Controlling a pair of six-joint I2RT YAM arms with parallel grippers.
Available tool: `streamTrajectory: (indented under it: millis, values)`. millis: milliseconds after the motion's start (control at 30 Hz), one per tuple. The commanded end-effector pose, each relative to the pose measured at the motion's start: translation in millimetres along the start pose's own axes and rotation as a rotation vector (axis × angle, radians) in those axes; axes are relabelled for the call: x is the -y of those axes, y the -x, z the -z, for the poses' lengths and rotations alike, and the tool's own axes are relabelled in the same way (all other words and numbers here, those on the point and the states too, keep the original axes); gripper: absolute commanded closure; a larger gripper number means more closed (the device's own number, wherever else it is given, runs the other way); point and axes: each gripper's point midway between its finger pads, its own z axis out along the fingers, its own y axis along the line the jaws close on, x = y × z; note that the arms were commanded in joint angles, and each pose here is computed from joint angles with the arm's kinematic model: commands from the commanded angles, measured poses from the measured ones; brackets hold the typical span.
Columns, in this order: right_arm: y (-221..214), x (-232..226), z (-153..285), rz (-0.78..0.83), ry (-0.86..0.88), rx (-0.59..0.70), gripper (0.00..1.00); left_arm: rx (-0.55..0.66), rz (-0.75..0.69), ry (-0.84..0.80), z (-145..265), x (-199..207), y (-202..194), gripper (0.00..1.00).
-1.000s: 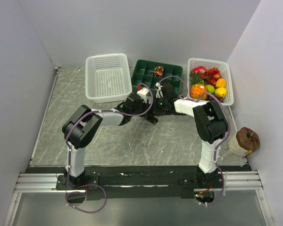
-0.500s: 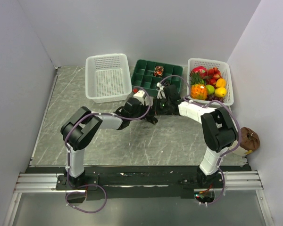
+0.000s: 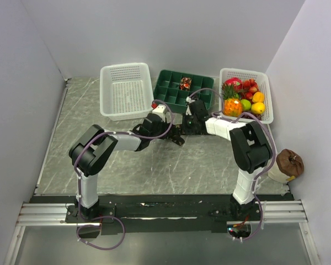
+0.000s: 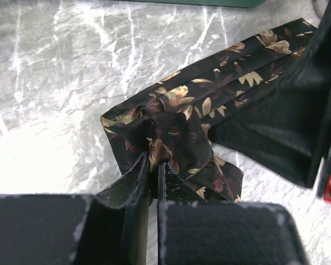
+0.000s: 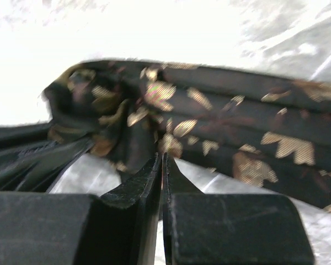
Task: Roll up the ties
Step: Roll the tie at the center of the board.
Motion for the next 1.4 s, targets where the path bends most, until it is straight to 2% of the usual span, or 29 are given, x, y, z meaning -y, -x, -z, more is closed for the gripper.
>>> streamTrajectory:
  millis: [0,100,267,600,767,967,1367]
  values:
    - [34.9,6.3,-5.8,-0.011,-0.065,0.085,0.89,-0.157,0.010,0.123,14.2,-37.7,-46.6,0.98]
    - [31.7,8.9,-13.8,-0.010,-0.074,0.059,0.90,-0.152,0.018,0.127,17.5,-40.2,-45.5,0.98]
    - [5.5,10.2,-26.2,0.020,-0.080,-0.068,0.92,-0.139,0.042,0.121,22.9,-43.0,-40.3,0.98]
    - [-51.4,-32.4,-26.4,0.090,-0.001,-0.235,0.94,-0.103,0.061,0.122,44.5,-37.3,-19.2,0.98]
    - [-64.5,-61.5,-21.2,0.098,0.076,-0.260,0.94,-0.093,0.069,0.132,60.1,-36.2,-13.8,0.98]
    - [-65.2,-74.5,-21.6,0.112,0.094,-0.264,0.94,-0.044,0.070,0.119,79.9,-30.8,2.3,0.97]
    - [-49.0,-94.0,-32.2,0.102,0.128,-0.252,0.94,-0.066,-0.070,0.189,83.9,-21.5,9.4,0.95]
